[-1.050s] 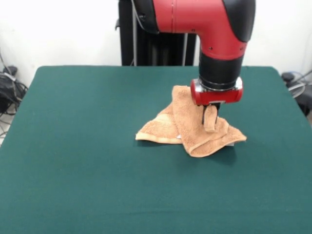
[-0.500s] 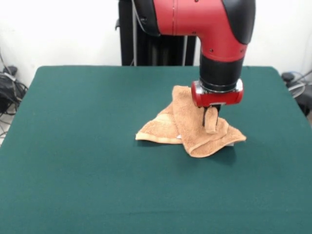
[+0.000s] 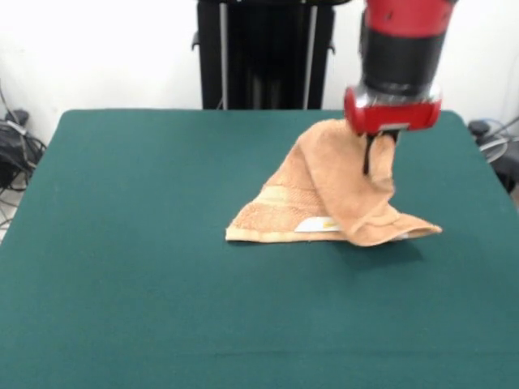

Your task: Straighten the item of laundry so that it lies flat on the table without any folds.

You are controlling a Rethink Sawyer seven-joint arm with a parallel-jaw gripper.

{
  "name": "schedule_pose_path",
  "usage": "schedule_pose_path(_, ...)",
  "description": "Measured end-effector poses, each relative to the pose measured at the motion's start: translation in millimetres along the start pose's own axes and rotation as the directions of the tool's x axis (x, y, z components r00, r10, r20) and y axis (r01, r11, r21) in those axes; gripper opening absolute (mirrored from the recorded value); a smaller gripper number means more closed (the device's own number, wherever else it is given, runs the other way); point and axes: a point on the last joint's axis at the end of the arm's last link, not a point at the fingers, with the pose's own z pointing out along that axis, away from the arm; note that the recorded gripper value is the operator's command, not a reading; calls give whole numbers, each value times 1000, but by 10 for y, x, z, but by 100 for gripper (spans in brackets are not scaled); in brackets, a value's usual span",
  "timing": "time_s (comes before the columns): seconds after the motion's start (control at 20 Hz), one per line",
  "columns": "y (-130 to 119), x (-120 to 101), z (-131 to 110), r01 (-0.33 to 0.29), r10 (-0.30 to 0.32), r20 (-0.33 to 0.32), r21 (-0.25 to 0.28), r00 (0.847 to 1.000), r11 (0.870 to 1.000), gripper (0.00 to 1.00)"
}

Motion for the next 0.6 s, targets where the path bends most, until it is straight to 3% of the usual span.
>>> schedule_pose_path(0.3,171,-105,-529,0,0,1,-8,1000,1000,0)
schedule_pose_path(0.6,364,-181,-877,12,-12,29,-11,999,1000,0)
